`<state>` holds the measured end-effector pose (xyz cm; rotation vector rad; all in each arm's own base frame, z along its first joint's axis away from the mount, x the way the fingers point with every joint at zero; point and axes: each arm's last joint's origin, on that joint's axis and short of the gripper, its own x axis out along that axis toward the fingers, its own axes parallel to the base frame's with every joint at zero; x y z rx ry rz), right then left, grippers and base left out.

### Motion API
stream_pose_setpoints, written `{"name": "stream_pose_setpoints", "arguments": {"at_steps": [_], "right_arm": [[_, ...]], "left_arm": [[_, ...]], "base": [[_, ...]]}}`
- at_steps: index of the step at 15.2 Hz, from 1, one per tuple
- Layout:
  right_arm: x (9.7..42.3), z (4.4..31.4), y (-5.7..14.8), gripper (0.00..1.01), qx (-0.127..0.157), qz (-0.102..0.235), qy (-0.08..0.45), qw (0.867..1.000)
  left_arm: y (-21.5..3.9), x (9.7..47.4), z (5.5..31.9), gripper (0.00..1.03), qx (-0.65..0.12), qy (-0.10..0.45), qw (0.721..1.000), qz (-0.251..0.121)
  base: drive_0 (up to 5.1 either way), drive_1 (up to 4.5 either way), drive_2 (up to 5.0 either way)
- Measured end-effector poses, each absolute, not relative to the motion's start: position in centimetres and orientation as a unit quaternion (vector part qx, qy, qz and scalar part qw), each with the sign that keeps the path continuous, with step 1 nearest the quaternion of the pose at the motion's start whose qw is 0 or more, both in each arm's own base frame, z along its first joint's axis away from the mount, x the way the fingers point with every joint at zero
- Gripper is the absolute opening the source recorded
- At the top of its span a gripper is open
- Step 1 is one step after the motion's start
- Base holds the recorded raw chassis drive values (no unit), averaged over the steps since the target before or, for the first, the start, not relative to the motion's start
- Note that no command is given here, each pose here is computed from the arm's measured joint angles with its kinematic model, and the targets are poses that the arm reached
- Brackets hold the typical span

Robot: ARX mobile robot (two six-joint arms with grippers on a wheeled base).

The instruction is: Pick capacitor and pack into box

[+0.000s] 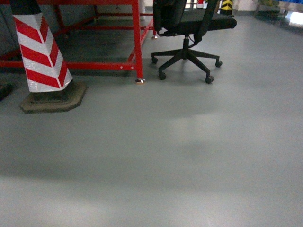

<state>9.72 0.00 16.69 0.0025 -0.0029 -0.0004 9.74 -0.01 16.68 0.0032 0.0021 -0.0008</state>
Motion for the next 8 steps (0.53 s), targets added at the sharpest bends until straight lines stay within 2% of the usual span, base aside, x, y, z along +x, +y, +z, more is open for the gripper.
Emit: {"name": "stream_pose_setpoints", "arguments": {"at_steps": [8], "right_arm": [[9.72,16.74,0.0,0.98,0.001,0.0,-0.004,1.0]], "left_arm": [[-0.01,9.74,16.7,0.44,0.002,0.0,1.0,0.0]], "base": [[-5.0,2.45,2.4]]}}
